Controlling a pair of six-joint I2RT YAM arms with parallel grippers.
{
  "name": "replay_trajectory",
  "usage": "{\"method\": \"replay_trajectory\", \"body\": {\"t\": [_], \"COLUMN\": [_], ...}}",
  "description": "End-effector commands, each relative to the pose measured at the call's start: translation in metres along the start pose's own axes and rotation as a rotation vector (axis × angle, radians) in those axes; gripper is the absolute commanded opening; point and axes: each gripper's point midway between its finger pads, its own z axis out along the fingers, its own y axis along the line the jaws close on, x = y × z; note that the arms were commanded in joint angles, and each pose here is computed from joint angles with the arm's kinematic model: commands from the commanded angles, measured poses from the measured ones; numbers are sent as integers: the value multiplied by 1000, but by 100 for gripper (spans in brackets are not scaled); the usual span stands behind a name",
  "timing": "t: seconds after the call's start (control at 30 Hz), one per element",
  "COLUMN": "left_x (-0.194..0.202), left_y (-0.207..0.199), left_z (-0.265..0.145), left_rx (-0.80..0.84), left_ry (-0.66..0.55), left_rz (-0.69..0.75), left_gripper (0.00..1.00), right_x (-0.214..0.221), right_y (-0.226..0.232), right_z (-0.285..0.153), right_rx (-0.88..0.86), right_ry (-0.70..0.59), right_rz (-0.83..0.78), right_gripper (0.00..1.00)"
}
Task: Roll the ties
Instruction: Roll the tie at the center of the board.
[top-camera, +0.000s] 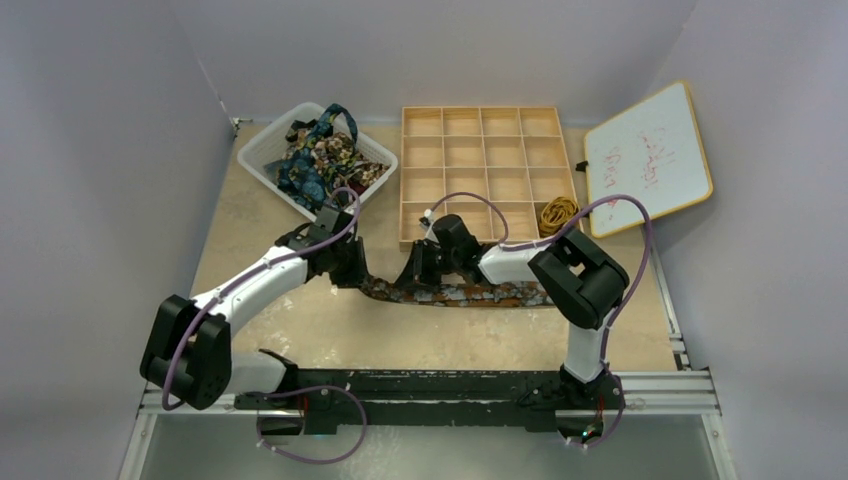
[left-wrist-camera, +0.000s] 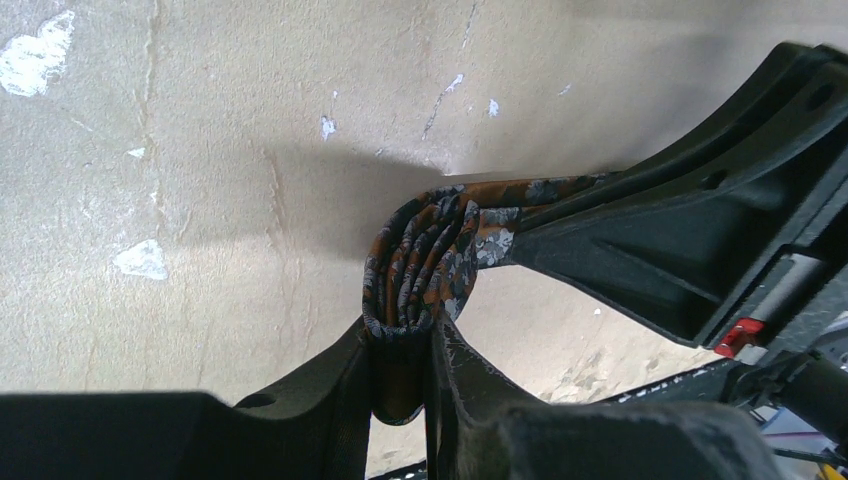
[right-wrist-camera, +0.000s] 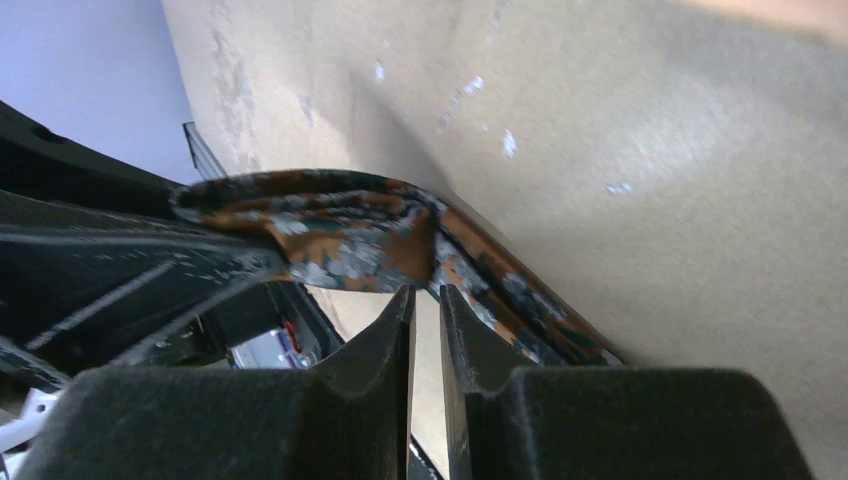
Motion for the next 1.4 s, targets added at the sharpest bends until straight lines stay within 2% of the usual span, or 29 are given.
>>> {"method": "replay_trajectory", "body": {"t": [0.0, 0.37, 0.6, 1.0, 1.23, 1.37], "left_x": [-10, -16, -13, -4, 7, 13], "left_y": [-2, -4, -9, -32, -37, -44], "left_z": [-4, -12, -14, -9, 0, 7], "left_rx": [-51, -151, -201, -325, -489, -557], "left_ry": [-30, -77, -81, -110, -95, -89], "left_rz": [47, 78, 134, 254, 338, 369], "left_gripper": [19, 17, 16, 15, 16, 19], "right_x": [-15, 8, -21, -58, -67, -69], "right_y": [20, 23, 13, -30, -36, -37], "right_z": [7, 29, -1, -77, -100, -109], "right_rx": [-48, -55, -23, 133, 166, 168], "right_ry": [-26, 69, -28, -301, -380, -409], "right_rz": [-49, -41, -36, 54, 80, 89], "right_gripper": [16, 13, 13, 20, 21, 22]}}
